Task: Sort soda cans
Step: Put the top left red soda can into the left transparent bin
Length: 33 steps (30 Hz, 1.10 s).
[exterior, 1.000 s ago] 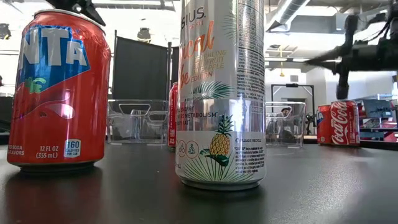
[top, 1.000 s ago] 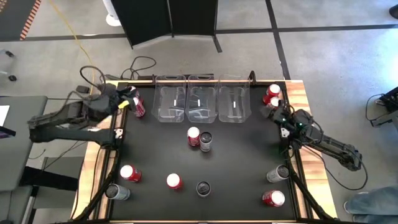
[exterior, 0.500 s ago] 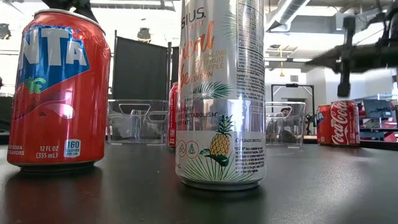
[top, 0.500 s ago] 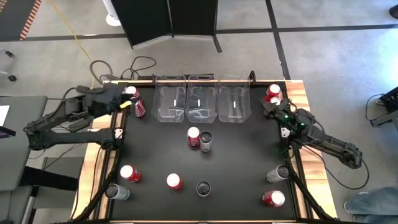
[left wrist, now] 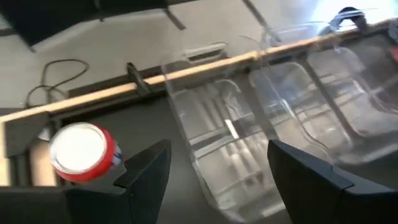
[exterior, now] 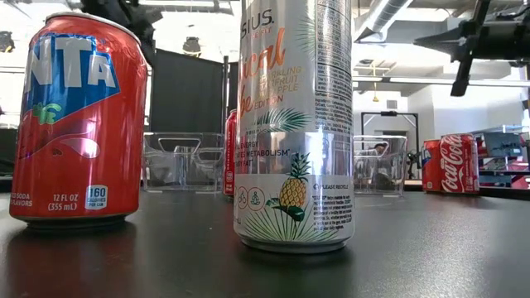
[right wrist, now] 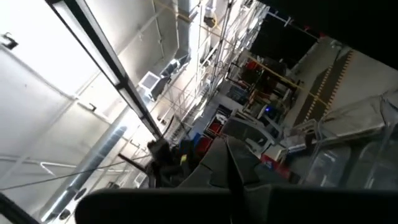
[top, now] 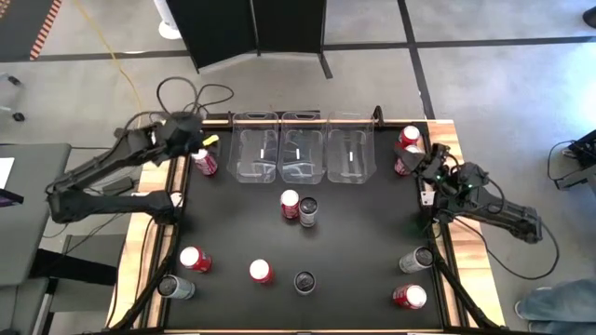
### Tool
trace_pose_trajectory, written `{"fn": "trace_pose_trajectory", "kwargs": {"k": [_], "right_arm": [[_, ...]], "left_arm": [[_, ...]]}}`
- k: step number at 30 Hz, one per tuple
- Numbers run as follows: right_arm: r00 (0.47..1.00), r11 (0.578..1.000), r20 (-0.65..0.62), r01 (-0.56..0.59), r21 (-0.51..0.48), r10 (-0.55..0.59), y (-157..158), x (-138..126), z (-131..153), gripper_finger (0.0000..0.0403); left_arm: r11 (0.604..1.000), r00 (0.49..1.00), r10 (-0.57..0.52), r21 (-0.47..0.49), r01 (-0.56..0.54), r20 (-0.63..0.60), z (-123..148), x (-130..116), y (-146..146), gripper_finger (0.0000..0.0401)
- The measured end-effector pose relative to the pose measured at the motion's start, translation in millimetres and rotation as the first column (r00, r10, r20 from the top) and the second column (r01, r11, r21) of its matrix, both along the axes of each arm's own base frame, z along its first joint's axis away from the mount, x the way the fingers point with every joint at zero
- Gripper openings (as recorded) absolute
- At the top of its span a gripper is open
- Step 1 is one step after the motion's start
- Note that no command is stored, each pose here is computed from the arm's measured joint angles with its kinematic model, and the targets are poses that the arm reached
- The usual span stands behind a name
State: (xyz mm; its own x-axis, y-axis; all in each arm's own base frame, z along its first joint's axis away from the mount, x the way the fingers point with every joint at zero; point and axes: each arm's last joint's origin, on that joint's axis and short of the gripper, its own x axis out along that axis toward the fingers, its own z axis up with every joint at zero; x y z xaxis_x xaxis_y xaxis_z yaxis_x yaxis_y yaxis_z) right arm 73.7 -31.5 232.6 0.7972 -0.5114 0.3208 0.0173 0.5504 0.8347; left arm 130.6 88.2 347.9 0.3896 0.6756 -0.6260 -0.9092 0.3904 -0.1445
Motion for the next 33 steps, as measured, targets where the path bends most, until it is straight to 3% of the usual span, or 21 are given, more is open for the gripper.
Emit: {"fn": "trace_pose_trajectory", "kwargs": {"k": [5,9,11,16,22,26,29,33], "right_arm": [[1.0,1.0,-0.023,-0.015,-0.001,0.015,1.0,1.5,-1.7,0.0],[0.994,0.993,-0.1,0.038,-0.113,-0.05,0.0,1.5,-2.2,0.0009],[0.992,0.991,-0.108,0.058,-0.122,-0.072,-0.7,1.2,-2.3,0.0022],[0.993,0.995,-0.085,0.075,-0.065,-0.08,-3.1,1.2,-2.8,0.0077],[0.991,0.999,-0.133,-0.032,-0.003,0.031,-4.2,12.2,-7.8,0.0163],[0.982,0.999,-0.183,-0.044,0.032,0.049,-6.7,20.3,-12.4,0.0219],[0.98,0.995,-0.187,-0.057,0.086,0.072,-8.4,25.5,-15.1,0.0249],[0.978,0.99,-0.179,-0.092,0.109,0.111,-8.9,31.6,-15.2,0.0263]], "left_arm": [[0.995,0.994,0.025,-0.096,-0.035,-0.108,6.3,7.6,23.2,0.0264],[0.992,0.985,-0.004,-0.129,-0.018,-0.17,13.5,10.5,30.5,0.0264],[0.992,0.984,-0.011,-0.122,-0.011,-0.177,16.3,9.8,31.8,0.0264],[0.991,0.976,0.035,-0.12,-0.062,-0.213,21.0,-6.8,31.9,0.0264],[0.978,0.967,0.127,-0.136,-0.16,-0.22,19.6,-25.1,38.6,0.0264],[0.978,0.971,0.072,-0.174,-0.114,-0.229,15.5,-22.1,47.0,0.0265],[0.97,0.97,0.037,-0.224,-0.093,-0.241,9.4,-16.7,53.0,0.0282],[0.956,0.937,0.042,-0.257,-0.138,-0.347,-1.9,-12.1,61.3,0.0327]]}}
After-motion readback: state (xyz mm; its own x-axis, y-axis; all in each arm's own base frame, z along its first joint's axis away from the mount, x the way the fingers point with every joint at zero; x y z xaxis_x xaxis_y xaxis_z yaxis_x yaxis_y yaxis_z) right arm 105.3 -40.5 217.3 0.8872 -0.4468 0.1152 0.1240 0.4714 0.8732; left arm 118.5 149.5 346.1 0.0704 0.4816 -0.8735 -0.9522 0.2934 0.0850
